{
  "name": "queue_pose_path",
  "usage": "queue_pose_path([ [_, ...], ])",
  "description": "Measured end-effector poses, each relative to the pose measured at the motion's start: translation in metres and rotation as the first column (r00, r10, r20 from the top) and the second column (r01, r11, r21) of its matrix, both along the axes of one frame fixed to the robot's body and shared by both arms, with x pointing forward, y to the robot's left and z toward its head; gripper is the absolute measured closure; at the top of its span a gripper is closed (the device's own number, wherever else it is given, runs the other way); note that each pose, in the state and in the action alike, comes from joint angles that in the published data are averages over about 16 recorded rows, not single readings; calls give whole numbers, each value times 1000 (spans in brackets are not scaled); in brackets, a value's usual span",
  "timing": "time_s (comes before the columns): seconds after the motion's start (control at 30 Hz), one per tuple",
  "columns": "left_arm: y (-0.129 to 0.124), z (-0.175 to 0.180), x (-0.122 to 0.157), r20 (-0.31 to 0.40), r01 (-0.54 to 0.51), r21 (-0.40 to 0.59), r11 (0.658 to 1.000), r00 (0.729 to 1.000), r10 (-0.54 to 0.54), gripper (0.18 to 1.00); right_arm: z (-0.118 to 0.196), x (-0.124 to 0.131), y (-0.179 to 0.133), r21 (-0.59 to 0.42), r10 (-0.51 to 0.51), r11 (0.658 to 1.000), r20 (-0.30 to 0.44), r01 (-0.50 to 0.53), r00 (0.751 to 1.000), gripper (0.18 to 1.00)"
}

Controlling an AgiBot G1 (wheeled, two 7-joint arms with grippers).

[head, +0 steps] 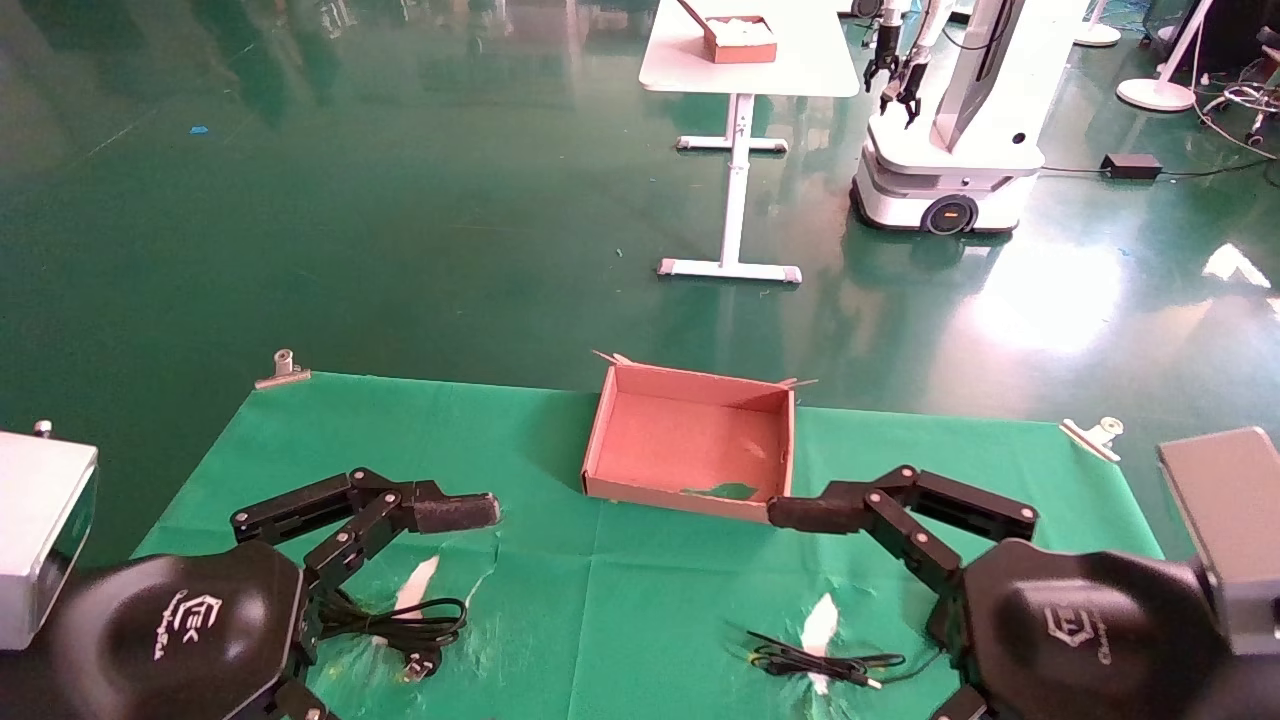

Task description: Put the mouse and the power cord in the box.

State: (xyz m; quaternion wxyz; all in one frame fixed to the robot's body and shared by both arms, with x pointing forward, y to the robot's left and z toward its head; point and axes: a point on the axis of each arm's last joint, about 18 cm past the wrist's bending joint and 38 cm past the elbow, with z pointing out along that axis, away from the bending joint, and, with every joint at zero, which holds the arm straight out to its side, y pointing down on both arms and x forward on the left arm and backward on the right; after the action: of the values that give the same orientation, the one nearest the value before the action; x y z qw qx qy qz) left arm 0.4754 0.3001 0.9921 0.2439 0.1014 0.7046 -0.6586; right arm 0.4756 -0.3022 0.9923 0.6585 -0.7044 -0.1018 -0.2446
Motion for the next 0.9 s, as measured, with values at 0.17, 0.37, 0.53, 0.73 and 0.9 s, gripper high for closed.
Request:
queue_pose_path([
  [0.17,0,0,0,0,0,0,1000,1000,0,184,0,0,0,0,0,1000,0,0,1000,178],
  [0.37,0,0,0,0,0,0,1000,1000,0,184,0,0,0,0,0,1000,0,0,1000,178],
  [0.53,0,0,0,2,-1,3,1000,1000,1,184,0,0,0,0,0,1000,0,0,1000,178],
  [0.73,0,-3,2,10,-16,63,998,1000,15,184,-2,3,-3,-19,-16,1000,7,16,1000,178],
  [0.9,3,-11,13,6,-51,151,987,999,51,184,-9,11,-9,-71,-53,996,30,55,998,178],
])
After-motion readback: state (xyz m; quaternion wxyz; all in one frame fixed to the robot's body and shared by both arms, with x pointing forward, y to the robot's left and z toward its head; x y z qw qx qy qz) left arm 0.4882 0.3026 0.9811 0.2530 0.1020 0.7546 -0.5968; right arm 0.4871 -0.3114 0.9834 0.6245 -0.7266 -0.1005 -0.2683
